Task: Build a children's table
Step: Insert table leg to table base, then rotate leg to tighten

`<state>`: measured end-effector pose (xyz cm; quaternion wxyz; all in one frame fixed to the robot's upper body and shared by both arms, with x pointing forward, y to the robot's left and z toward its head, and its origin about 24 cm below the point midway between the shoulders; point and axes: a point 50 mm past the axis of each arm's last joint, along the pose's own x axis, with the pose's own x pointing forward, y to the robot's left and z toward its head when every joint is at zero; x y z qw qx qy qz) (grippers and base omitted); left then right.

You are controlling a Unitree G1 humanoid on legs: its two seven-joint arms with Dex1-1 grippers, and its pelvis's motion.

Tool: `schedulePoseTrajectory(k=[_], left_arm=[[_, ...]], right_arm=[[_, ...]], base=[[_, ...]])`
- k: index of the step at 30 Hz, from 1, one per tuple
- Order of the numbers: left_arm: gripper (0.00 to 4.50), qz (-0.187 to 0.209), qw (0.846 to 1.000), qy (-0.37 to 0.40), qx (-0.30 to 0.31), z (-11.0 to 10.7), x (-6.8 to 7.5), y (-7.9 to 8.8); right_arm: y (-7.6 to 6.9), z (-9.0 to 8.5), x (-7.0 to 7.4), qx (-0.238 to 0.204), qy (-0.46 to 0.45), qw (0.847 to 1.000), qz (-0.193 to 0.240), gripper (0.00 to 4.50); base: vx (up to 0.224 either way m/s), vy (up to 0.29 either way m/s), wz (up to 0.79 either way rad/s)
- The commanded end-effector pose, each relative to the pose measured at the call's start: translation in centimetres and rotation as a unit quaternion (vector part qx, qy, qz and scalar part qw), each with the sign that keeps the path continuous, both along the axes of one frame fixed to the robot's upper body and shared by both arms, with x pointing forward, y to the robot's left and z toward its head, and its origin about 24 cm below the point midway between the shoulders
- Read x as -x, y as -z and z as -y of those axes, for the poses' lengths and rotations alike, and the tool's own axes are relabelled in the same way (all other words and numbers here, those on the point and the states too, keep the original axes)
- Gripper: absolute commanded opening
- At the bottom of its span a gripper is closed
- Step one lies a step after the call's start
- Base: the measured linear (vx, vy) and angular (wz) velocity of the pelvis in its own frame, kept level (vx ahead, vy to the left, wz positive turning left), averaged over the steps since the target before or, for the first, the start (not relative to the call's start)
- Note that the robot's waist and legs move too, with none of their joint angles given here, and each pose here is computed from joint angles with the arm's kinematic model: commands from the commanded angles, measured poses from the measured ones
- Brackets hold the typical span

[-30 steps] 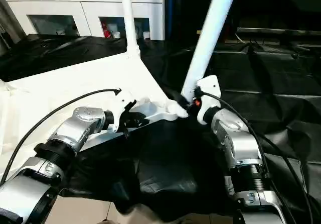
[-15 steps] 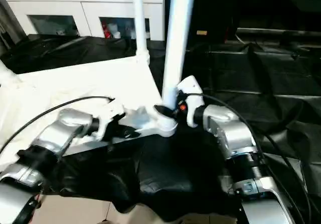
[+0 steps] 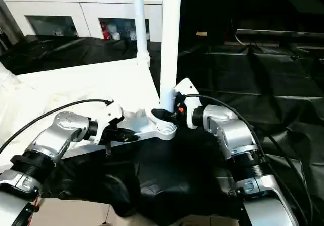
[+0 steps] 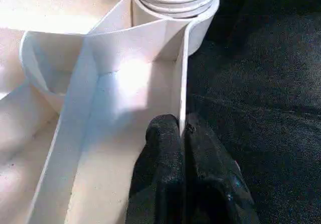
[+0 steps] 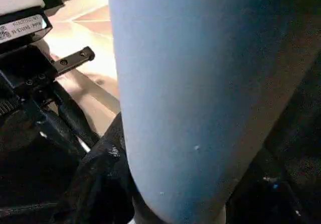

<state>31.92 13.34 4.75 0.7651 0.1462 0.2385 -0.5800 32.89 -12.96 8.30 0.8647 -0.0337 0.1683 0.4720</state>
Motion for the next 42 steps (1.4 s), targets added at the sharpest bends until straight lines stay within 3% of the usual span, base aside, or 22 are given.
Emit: schedulePoseTrajectory(k=[1, 5, 13, 17, 26, 36, 42], left_arm=[[0.00, 0.011, 0.999, -0.011, 0.034, 0.0, -0.2, -0.7], [0.00, 0.016, 0.999, -0.023, 0.035, 0.0, -0.4, -0.8], [0.00, 0.021, 0.999, -0.028, 0.037, -0.1, -0.6, -0.9], [0.00, 0.022, 0.999, -0.026, 0.036, 0.0, -0.6, -0.9], [0.00, 0.022, 0.999, -0.020, 0.027, 0.1, -0.6, -0.7], [0.00, 0.024, 0.999, -0.013, 0.026, 0.0, -0.5, -0.8], [0.00, 0.028, 0.997, 0.051, 0.040, -0.3, 0.4, -1.6]], right_arm=[[2.8, 0.7, 0.9, 0.003, 0.020, 0.998, -0.059, 1.88], [3.1, 1.5, 1.2, -0.052, 0.058, 0.995, -0.060, 1.88], [5.4, 2.3, 3.1, -0.076, 0.088, 0.991, -0.060, 1.88], [6.6, 1.6, 4.1, -0.027, 0.069, 0.996, -0.053, 1.88], [7.1, -0.3, 4.1, 0.036, 0.016, 0.997, -0.066, 1.88], [8.0, -0.5, 5.0, 0.038, -0.057, 0.994, -0.087, 1.88], [7.6, -0.4, 5.4, 0.026, -0.126, 0.988, -0.089, 1.88]], base=[[0.000, 0.000, 0.00], [0.000, 0.000, 0.00], [0.000, 0.000, 0.00], [0.000, 0.000, 0.00], [0.000, 0.000, 0.00], [0.000, 0.000, 0.00], [0.000, 0.000, 0.00]])
